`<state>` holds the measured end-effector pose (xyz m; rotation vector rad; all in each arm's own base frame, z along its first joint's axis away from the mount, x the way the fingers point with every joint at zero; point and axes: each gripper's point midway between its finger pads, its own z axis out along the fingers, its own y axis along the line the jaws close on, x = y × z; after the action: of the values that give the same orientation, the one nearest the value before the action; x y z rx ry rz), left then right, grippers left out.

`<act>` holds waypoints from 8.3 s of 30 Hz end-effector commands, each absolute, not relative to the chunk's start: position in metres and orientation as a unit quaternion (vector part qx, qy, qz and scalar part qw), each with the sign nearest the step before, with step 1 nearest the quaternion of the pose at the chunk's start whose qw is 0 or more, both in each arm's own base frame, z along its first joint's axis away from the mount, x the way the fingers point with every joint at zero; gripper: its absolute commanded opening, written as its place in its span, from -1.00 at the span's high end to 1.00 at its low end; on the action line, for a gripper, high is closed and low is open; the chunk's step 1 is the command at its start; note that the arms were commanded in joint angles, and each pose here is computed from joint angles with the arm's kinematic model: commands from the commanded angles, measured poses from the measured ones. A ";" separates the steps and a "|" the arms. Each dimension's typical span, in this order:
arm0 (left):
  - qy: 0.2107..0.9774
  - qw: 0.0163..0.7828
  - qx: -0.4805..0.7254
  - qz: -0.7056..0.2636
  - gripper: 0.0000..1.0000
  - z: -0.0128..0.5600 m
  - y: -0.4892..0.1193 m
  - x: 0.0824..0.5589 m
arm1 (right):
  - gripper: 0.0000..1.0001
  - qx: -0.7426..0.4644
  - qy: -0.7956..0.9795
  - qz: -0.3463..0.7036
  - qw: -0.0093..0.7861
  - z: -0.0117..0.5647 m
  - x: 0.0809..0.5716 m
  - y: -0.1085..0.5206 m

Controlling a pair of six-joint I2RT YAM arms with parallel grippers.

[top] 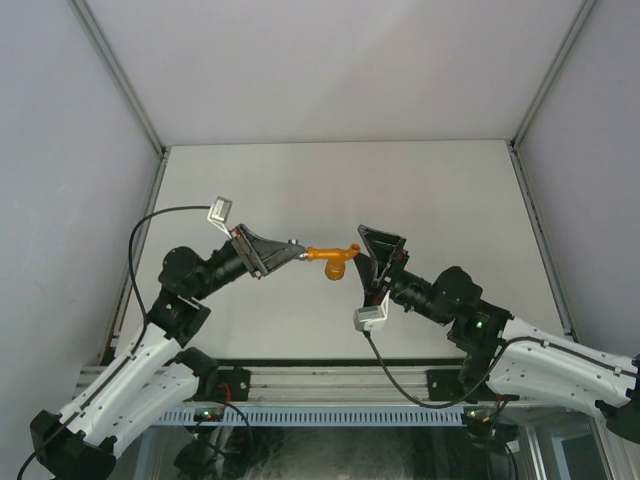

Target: Install the water faucets

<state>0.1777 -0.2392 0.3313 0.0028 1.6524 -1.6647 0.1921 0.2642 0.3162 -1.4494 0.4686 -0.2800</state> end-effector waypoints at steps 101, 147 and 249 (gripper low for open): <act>0.550 0.456 0.064 -0.697 0.99 0.397 -0.237 0.155 | -0.53 -0.293 0.586 0.648 0.389 0.361 0.158 0.310; 0.548 0.442 0.023 -0.710 0.99 0.381 -0.239 0.169 | -0.03 -0.310 0.578 0.631 0.413 0.337 0.160 0.311; 0.704 0.498 -0.075 -0.501 -0.99 0.299 -0.193 0.210 | 0.32 -0.154 0.767 0.527 0.332 0.089 0.229 0.267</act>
<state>0.2104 -0.1871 0.2862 -0.1947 1.7555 -1.1439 0.2248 0.2534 0.0628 -0.1951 2.2266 1.2875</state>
